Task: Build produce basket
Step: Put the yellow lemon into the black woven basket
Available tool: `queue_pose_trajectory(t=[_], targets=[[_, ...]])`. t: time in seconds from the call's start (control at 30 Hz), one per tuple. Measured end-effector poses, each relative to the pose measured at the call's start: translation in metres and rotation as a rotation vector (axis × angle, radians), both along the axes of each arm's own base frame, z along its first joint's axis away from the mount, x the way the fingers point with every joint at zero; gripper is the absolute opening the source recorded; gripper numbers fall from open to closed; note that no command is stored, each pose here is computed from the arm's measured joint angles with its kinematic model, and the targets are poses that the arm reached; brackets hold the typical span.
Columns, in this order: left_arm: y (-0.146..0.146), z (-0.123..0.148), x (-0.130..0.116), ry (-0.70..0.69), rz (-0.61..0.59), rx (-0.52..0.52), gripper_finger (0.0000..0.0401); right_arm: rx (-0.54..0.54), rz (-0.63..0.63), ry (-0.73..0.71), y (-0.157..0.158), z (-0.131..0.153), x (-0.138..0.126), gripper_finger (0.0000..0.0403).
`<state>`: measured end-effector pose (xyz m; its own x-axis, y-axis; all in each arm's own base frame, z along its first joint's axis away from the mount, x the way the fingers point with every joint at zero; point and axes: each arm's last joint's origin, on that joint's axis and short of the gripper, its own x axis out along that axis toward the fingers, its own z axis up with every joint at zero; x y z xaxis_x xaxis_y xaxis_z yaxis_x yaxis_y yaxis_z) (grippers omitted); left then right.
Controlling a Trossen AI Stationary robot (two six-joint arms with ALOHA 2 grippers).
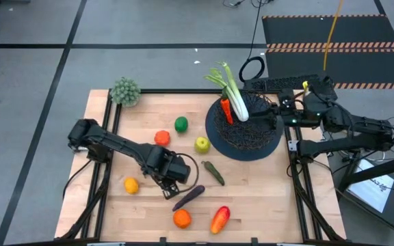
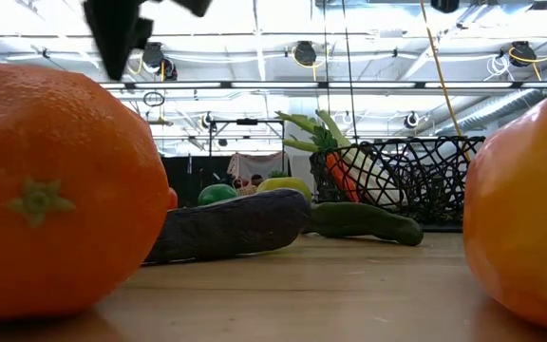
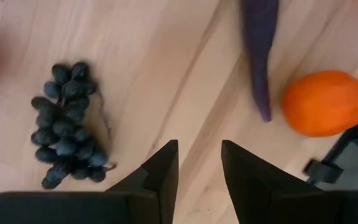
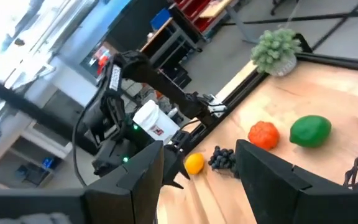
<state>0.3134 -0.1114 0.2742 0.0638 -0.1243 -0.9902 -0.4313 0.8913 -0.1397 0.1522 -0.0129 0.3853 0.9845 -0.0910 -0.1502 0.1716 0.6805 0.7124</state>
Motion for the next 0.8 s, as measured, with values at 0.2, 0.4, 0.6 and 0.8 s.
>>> queue_pose_trajectory(t=[0.2,0.4,0.6,0.8], targets=[[0.020,-0.013,-0.045,-0.047,0.068,-0.028,0.0122,0.068,-0.055,0.003,-0.003,-0.003,0.015,0.0193],[0.033,-0.022,-0.095,0.018,0.202,-0.099,0.0123,0.072,-0.100,-0.016,-0.006,-0.007,0.037,0.0193],[0.032,-0.043,-0.134,0.206,0.414,-0.186,0.0164,0.082,-0.108,-0.028,-0.008,-0.012,0.059,0.0193],[0.033,-0.061,-0.149,0.303,0.594,-0.150,0.0256,0.100,-0.112,-0.044,-0.009,-0.016,0.073,0.0193]])
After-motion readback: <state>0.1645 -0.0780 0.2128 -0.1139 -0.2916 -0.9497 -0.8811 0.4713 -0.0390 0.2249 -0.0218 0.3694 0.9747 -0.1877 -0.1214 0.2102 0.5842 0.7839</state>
